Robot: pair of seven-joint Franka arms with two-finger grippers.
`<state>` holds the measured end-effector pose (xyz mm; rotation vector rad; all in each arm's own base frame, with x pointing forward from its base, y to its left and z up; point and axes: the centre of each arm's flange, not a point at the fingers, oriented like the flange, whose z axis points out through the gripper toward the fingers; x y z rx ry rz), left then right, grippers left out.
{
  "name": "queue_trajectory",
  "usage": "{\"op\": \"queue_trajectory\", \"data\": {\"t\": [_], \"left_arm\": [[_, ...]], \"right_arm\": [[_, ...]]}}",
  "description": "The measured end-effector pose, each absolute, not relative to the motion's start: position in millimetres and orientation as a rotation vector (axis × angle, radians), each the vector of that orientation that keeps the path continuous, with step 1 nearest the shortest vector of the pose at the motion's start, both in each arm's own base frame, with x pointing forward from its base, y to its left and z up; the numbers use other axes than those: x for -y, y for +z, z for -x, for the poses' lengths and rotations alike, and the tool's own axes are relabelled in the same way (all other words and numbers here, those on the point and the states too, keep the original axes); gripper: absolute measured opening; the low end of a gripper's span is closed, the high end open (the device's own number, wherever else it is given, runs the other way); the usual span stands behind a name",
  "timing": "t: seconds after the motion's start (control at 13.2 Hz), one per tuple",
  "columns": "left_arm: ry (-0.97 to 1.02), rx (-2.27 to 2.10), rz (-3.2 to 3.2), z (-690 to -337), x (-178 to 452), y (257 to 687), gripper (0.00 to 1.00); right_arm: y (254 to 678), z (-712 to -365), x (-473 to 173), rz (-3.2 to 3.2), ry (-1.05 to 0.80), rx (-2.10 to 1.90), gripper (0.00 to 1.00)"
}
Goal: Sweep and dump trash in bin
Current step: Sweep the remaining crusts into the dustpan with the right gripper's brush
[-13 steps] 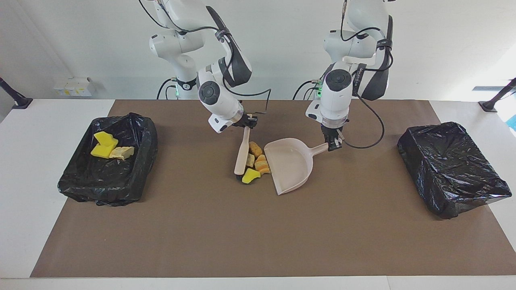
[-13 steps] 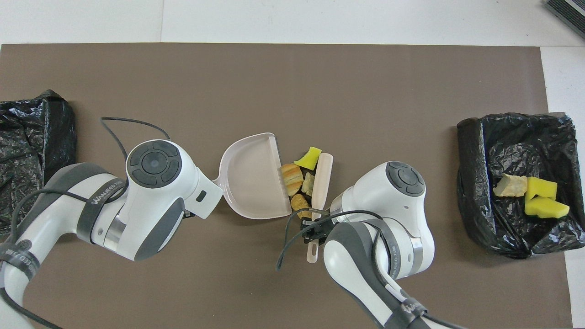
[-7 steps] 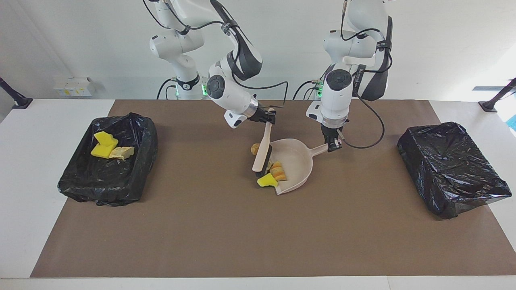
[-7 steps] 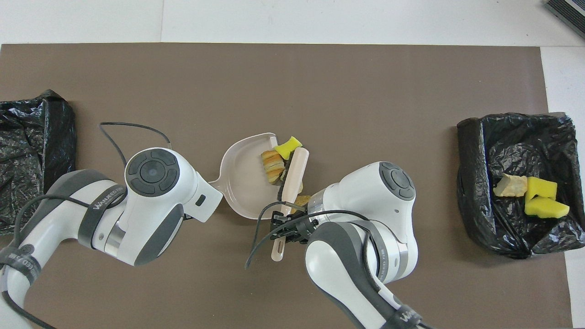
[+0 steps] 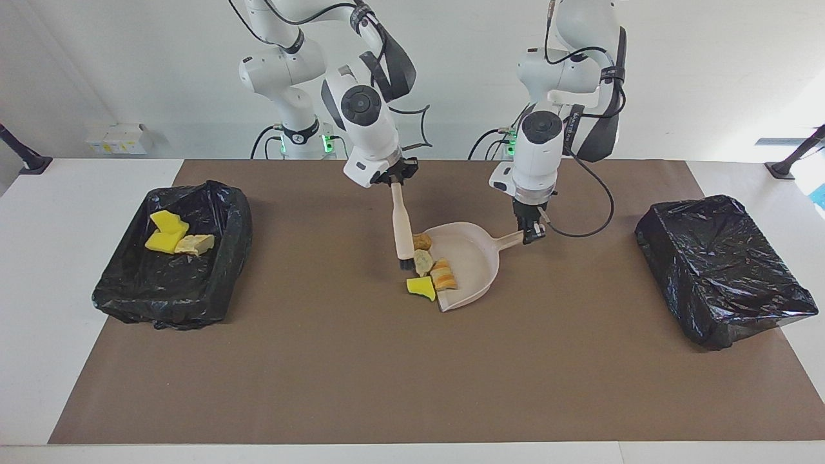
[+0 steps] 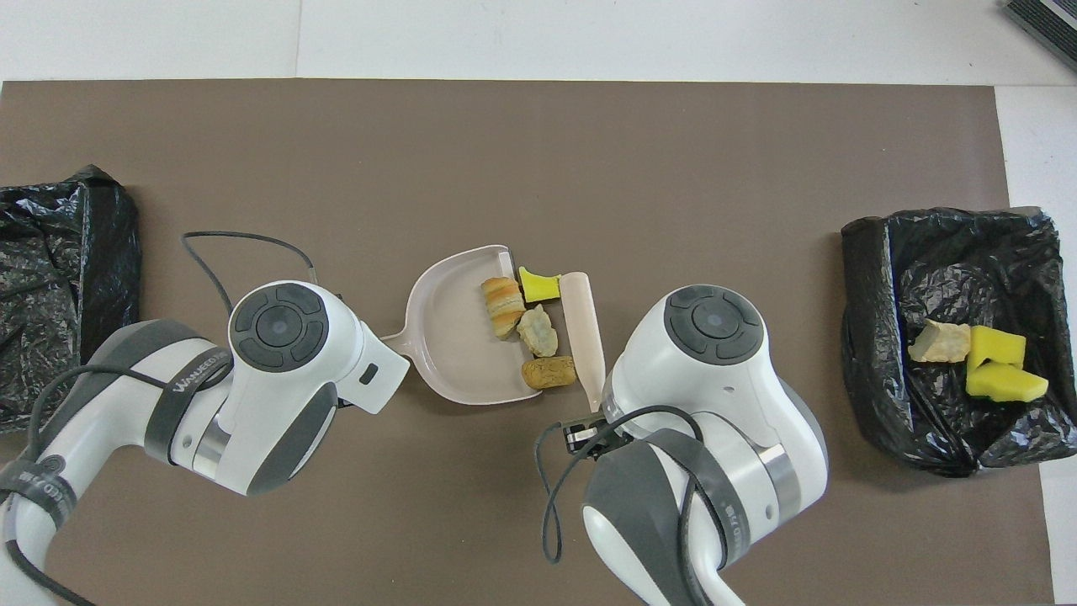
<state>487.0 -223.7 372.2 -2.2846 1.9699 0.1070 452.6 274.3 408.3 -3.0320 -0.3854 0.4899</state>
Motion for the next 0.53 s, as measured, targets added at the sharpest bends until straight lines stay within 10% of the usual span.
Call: {"op": "queue_trajectory", "data": {"t": [0.53], "left_arm": [[0.107, -1.970, 2.285, -486.9, 223.7, 372.1, 0.32]], "right_arm": [[345.3, -494.5, -282.0, 3.082, 0.627, 0.820, 0.27]]}}
